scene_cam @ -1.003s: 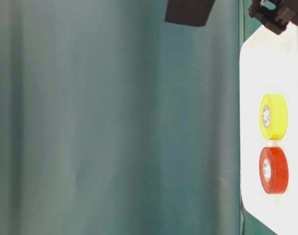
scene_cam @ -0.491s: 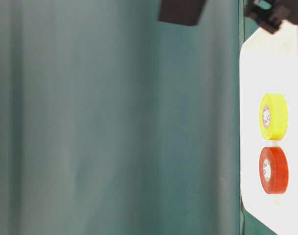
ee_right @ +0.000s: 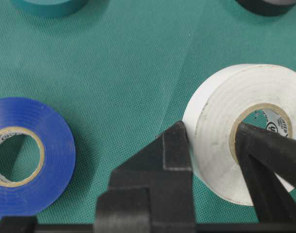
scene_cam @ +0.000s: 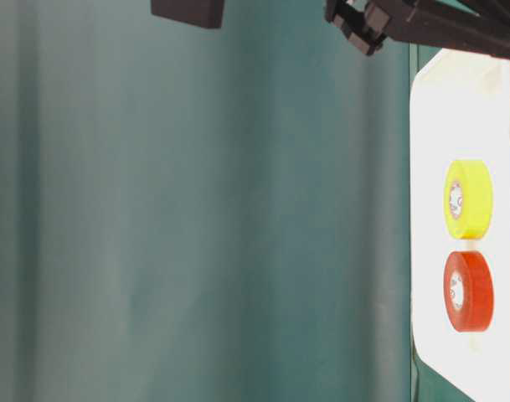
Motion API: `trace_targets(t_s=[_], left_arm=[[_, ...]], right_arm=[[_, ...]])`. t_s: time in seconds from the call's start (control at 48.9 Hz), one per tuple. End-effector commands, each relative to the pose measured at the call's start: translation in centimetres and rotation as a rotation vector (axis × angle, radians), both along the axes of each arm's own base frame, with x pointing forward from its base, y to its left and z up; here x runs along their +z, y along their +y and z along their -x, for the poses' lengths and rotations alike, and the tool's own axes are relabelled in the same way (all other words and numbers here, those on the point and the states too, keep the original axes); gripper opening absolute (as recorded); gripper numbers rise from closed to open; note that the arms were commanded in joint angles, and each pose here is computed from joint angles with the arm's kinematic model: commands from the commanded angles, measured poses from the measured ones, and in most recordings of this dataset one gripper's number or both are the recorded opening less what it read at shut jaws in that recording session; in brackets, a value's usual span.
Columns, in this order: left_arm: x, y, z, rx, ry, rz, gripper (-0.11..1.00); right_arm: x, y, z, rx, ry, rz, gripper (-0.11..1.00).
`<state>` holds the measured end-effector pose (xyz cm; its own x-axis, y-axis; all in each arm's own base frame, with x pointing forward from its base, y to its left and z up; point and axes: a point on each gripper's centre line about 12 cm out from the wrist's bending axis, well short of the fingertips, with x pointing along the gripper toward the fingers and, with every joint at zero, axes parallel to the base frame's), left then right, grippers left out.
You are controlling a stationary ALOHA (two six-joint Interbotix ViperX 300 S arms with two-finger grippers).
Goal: Put the tape into the white case with the right arm.
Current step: 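Reach the right gripper onto the white tape roll and grasp it, then carry the white roll into the tray right of the yellow roll, release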
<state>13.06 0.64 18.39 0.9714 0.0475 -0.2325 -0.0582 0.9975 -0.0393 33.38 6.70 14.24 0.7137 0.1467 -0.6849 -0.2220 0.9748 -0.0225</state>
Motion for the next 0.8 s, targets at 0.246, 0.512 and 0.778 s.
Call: trace_targets(t_s=[0.246, 0.512, 0.778], left_arm=[[0.4, 0.1, -0.1, 0.003, -0.012, -0.001, 0.01], [0.5, 0.1, -0.1, 0.003, -0.014, -0.001, 0.01], [0.5, 0.1, -0.1, 0.003, -0.014, -0.001, 0.01]], right_arm=[[2.2, -1.5, -1.4, -0.045, -0.064, -0.003, 0.03], [1.7, -6.0, -1.4, -0.179, -0.035, 0.014, 0.03], [1.6, -11.1, -1.1, -0.320, -0.032, 0.022, 0.03]])
